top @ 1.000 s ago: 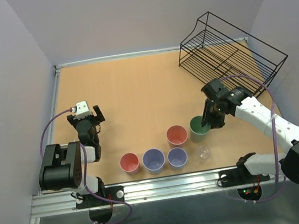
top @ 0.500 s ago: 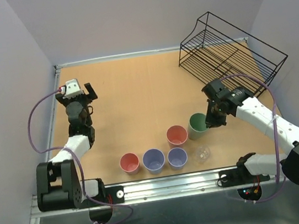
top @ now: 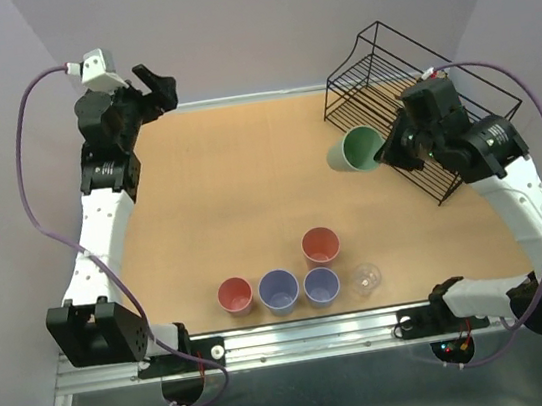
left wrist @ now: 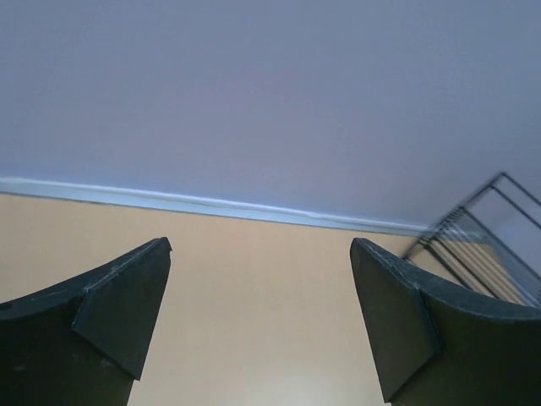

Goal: Load the cups into the dish rack

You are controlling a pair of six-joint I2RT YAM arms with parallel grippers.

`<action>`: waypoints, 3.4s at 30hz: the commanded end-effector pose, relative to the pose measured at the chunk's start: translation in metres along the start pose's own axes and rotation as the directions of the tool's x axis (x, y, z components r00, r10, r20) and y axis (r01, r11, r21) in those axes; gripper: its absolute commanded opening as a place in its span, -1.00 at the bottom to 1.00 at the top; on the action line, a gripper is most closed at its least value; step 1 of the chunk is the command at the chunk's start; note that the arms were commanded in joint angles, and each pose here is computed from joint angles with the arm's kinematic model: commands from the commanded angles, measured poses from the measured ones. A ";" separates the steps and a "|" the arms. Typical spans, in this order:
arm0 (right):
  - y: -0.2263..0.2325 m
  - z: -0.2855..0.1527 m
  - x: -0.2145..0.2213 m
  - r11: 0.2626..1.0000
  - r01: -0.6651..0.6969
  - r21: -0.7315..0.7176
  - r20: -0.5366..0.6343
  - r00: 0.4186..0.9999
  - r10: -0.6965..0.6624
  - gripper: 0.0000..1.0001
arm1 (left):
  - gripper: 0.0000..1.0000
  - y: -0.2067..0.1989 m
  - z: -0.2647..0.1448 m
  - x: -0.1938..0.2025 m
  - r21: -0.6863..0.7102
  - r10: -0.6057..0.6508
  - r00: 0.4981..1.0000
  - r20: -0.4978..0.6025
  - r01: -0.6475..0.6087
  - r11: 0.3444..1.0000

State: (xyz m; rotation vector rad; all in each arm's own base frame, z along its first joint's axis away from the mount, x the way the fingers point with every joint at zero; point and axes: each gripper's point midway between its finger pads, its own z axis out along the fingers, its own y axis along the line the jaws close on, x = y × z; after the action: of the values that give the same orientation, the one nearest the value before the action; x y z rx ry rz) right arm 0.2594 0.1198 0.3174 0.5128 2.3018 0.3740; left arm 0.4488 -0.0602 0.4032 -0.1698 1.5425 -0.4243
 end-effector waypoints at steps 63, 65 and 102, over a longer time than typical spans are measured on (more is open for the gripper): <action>0.125 -0.129 -0.026 0.484 -0.120 -0.867 0.017 0.963 0.269 -0.99 | 0.97 -0.320 -0.190 -0.029 0.730 -0.452 0.657 -0.603 0.683 0.019; 0.126 -0.127 -0.027 0.483 -0.120 -0.868 0.019 0.962 0.274 -0.99 | 0.97 -0.321 -0.188 -0.028 0.725 -0.450 0.653 -0.609 0.689 0.019; 0.068 -0.015 -0.094 0.941 -0.079 -0.330 0.382 0.900 0.210 0.53 | -1.00 -0.168 -0.085 0.007 0.401 -0.272 0.935 -0.228 0.345 0.849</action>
State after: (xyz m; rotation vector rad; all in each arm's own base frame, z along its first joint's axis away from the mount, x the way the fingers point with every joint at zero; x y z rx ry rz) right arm 0.2939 0.1540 0.4240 0.4931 1.7092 0.8773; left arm 0.3423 -0.2287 0.4440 -0.0675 1.5686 -1.2243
